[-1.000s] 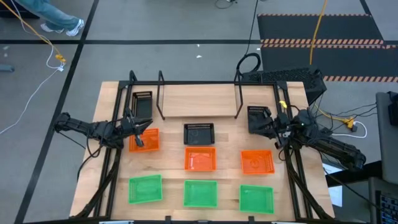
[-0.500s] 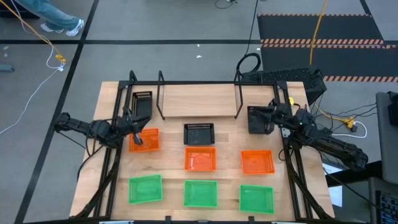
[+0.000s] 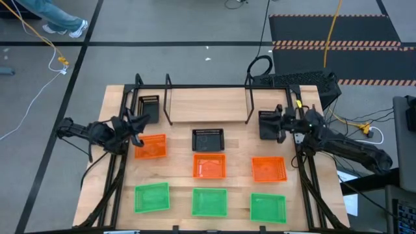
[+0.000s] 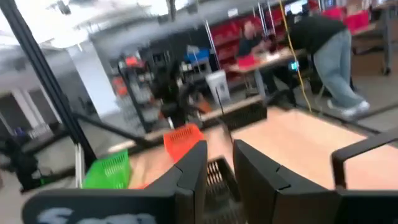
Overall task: Stack baskets on shelf by color
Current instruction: Put the top right black bin on the shelf, then stack the bottom black bin on top of the black bin on the shelf
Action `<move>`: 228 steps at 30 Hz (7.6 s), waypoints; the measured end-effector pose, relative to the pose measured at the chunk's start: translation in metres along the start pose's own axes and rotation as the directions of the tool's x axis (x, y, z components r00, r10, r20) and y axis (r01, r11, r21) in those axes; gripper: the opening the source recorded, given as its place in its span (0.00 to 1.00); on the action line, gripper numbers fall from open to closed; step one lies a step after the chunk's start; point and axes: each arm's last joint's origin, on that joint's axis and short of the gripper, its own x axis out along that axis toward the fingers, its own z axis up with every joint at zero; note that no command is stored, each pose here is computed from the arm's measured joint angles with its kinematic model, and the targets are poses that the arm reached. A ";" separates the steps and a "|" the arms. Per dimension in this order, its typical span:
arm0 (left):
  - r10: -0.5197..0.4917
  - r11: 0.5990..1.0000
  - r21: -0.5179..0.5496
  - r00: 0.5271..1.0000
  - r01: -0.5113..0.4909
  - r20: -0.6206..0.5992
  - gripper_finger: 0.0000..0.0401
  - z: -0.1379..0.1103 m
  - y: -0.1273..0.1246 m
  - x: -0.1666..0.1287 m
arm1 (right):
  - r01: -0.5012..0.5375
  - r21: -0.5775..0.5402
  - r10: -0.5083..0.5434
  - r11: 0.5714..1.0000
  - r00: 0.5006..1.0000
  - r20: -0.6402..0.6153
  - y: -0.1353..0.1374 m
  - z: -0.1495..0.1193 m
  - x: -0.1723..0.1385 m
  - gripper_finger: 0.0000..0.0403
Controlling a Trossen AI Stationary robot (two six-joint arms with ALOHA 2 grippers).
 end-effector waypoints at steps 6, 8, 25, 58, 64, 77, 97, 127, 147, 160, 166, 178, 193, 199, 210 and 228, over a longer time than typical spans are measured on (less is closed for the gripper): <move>-0.004 1.000 0.028 1.000 0.004 -0.018 0.10 -0.002 0.000 0.000 | 0.090 0.025 -0.082 0.996 0.974 -0.211 -0.003 0.007 0.014 0.17; 0.011 0.999 0.042 1.000 -0.010 -0.014 0.10 -0.002 0.000 0.000 | 0.138 0.009 -0.131 0.990 0.956 -0.262 -0.004 0.014 0.018 0.17; 0.053 0.996 0.079 0.998 -0.050 -0.038 0.10 -0.004 0.001 0.000 | 0.263 -0.213 -0.319 0.941 0.474 -0.821 0.008 0.044 0.021 0.23; 0.056 0.980 0.198 0.992 -0.034 -0.109 0.10 -0.012 0.000 0.000 | 0.216 -0.294 -0.324 0.931 0.121 -0.938 0.006 -0.019 0.065 0.37; 0.053 0.982 0.187 0.990 -0.028 -0.131 0.10 -0.015 0.000 -0.001 | 0.218 -0.299 -0.319 0.929 0.061 -0.946 0.002 -0.028 0.069 0.26; 0.062 0.986 0.160 0.991 -0.043 -0.119 0.10 -0.013 0.000 -0.001 | 0.384 -0.608 -0.621 0.695 -0.107 -0.777 -0.003 0.023 0.065 0.01; 0.188 0.954 0.250 0.979 -0.162 -0.081 0.10 -0.011 0.010 0.004 | 0.189 -0.801 -0.664 0.567 0.681 -0.309 0.005 0.151 0.195 0.00; 0.285 0.929 0.264 0.956 -0.259 -0.064 0.10 -0.011 0.019 0.007 | 0.016 -0.600 -0.585 0.800 0.250 -0.772 -0.037 0.026 0.230 0.02; 0.295 0.926 0.267 0.953 -0.268 -0.067 0.10 -0.012 0.020 0.007 | -0.451 -0.692 -0.510 0.563 0.469 -0.721 0.029 0.066 0.214 0.34; 0.294 0.927 0.268 0.952 -0.262 -0.088 0.10 -0.015 0.020 0.007 | -0.760 -0.641 -0.365 -0.103 0.629 -0.687 0.041 -0.026 0.202 0.35; 0.295 0.923 0.284 0.952 -0.261 -0.085 0.10 -0.014 0.020 0.007 | -0.761 -0.625 -0.377 -0.173 0.638 -0.672 0.034 -0.044 0.191 0.35; 0.295 0.923 0.281 0.952 -0.262 -0.081 0.10 -0.014 0.020 0.007 | -0.797 -0.596 -0.335 -0.096 0.590 -0.734 0.027 -0.062 0.190 0.35; 0.295 0.922 0.286 0.952 -0.261 -0.084 0.10 -0.014 0.020 0.007 | -0.711 -0.699 -0.189 0.073 0.679 -0.710 0.039 -0.043 0.191 0.03; 0.295 0.924 0.277 0.952 -0.264 -0.078 0.10 -0.013 0.020 0.007 | -0.444 -0.848 -0.114 0.288 0.864 -0.491 0.058 0.012 0.185 0.01; 0.338 0.911 0.262 0.940 -0.319 -0.033 0.10 -0.009 0.024 0.008 | 0.103 -0.740 -0.605 0.664 0.655 -0.452 0.041 0.135 0.201 0.01; 0.346 0.902 0.301 0.935 -0.310 -0.076 0.10 -0.014 0.025 0.008 | 0.042 -0.630 -0.629 0.776 0.131 -0.766 -0.027 0.084 0.213 0.02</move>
